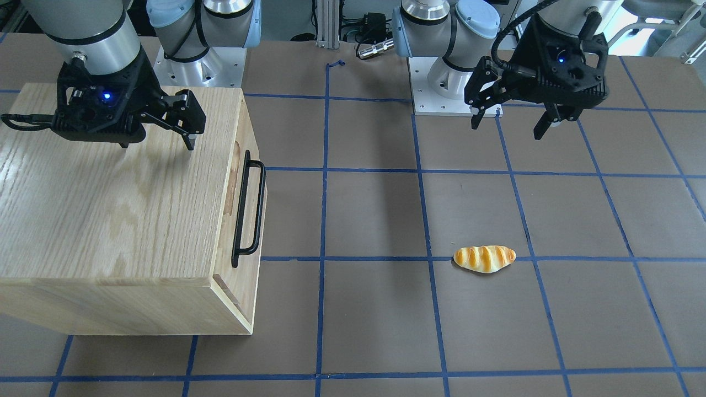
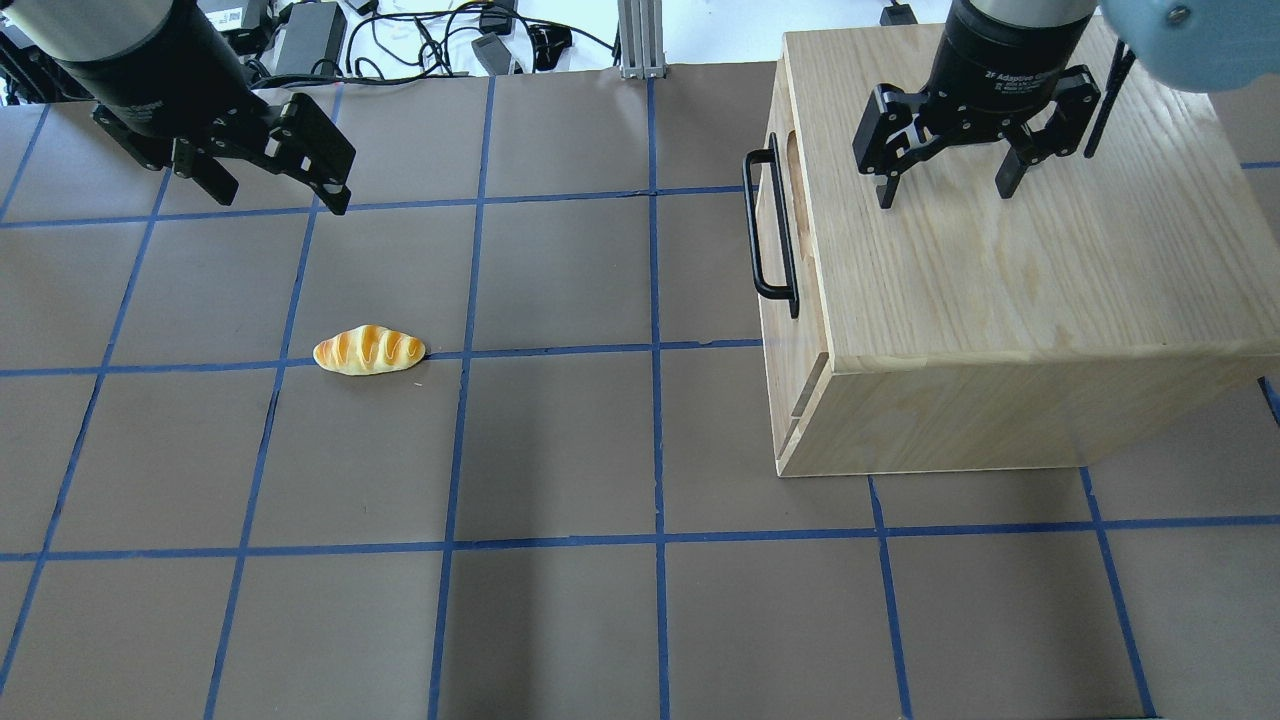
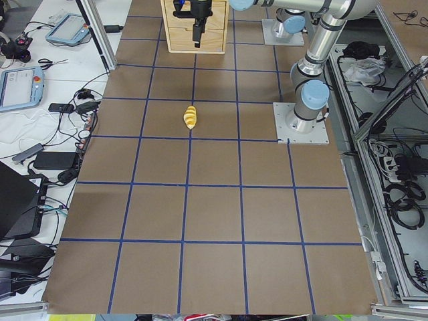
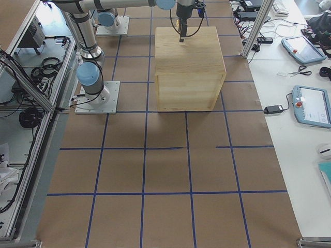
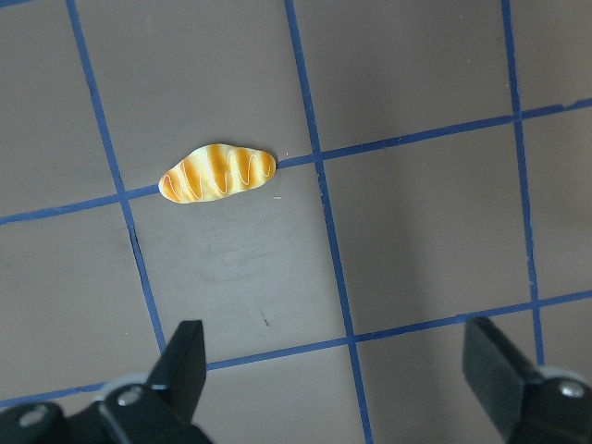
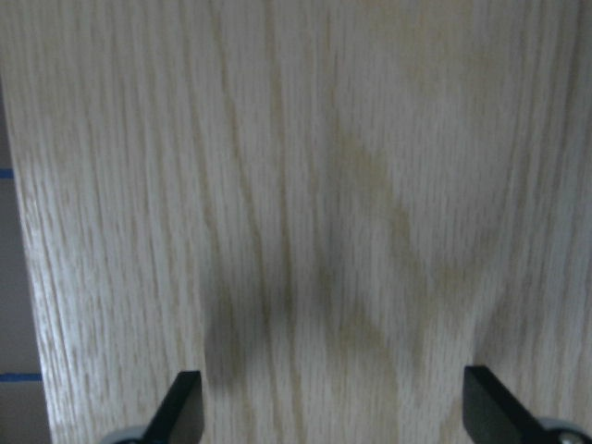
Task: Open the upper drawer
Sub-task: 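Move the left gripper toward the black handle on the wooden drawer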
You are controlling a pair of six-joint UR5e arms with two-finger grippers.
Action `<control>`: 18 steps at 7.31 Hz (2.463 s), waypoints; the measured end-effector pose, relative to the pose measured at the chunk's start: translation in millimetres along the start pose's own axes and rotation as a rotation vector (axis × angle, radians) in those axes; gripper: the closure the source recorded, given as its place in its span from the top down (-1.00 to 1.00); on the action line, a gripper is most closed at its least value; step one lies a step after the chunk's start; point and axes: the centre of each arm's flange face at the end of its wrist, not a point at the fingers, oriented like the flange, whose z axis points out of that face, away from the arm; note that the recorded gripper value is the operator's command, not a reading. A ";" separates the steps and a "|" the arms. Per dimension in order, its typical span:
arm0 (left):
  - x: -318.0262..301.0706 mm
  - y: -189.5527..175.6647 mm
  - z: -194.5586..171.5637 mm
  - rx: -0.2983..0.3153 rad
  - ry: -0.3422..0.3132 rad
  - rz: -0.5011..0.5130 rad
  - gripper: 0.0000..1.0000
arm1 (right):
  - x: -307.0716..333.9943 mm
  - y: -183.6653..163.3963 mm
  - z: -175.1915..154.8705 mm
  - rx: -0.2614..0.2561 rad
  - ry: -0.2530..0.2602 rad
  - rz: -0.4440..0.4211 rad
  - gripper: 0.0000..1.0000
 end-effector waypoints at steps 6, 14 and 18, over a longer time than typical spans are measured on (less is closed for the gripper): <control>130.6 -30.5 60.1 0.017 0.129 -0.303 1.00 | 0.1 0.0 0.0 0.000 0.000 0.000 1.00; 223.7 -76.1 135.9 0.089 0.335 -0.495 1.00 | 0.1 0.0 -0.2 0.000 0.000 -0.001 1.00; 250.1 -66.3 124.8 0.059 0.454 -0.455 1.00 | 0.0 0.0 -0.3 0.001 0.000 0.000 1.00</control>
